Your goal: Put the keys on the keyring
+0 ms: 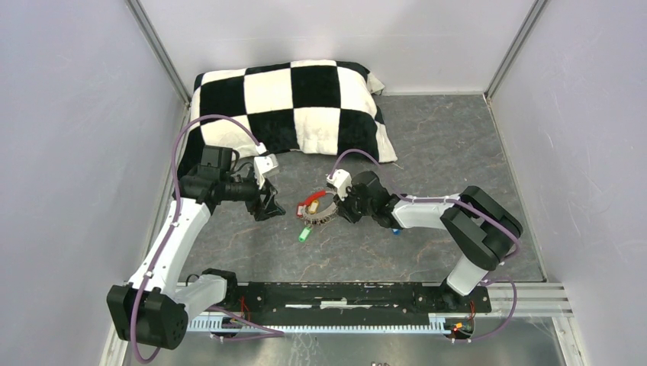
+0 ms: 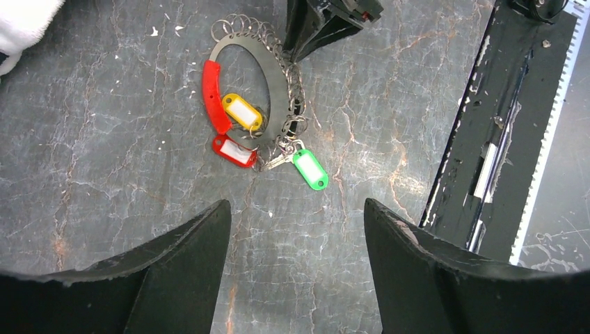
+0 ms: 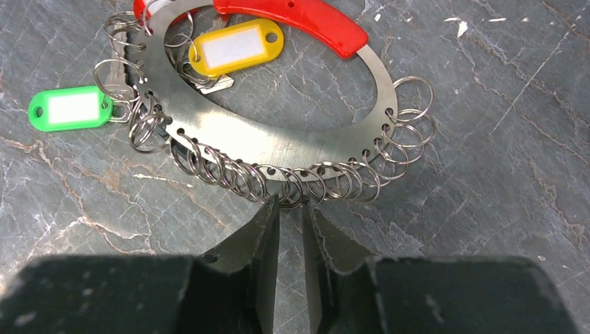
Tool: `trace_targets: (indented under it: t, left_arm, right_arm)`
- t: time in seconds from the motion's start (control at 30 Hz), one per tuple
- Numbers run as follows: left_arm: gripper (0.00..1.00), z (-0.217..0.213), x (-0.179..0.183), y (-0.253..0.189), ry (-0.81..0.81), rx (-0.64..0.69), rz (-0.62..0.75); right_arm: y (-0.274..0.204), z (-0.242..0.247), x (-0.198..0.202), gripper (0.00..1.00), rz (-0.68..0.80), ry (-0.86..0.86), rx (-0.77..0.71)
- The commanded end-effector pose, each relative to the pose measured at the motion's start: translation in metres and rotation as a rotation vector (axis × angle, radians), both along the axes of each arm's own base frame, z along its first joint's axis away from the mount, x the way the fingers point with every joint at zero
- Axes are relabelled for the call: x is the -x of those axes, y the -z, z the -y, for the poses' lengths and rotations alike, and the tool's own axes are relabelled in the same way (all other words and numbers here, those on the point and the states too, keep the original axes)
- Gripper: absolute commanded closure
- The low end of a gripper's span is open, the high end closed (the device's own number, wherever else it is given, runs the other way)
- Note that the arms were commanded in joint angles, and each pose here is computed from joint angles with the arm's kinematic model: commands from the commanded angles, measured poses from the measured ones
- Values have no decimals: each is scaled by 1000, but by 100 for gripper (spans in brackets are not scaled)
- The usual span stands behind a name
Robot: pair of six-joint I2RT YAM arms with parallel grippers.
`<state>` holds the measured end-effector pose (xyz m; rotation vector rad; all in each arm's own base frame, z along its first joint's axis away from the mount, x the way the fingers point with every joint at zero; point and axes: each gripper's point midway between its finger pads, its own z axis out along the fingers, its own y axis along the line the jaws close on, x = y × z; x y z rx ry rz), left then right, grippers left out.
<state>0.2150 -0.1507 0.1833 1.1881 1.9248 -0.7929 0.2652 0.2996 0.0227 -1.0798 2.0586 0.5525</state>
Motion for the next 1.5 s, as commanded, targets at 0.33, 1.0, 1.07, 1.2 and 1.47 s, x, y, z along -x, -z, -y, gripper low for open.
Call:
trace_targets:
  t: [0.33, 1.0, 1.07, 1.2, 1.47]
  left_arm:
    - [23, -1, 0, -8, 29, -10, 79]
    - [27, 17, 5, -2, 143, 27, 62]
    - [27, 16, 6, -1, 145, 18, 72]
    - [27, 14, 6, 0, 144, 8, 89]
    - [27, 12, 5, 2, 151, -10, 112]
  right_arm:
    - [-19, -21, -10, 100, 39, -16, -63]
    - [-55, -25, -3, 60, 130, -27, -99]
    - [-46, -29, -3, 58, 109, -37, -90]
    - [-29, -35, -4, 59, 75, -50, -70]
    - [-17, -37, -5, 78, 49, -52, -53]
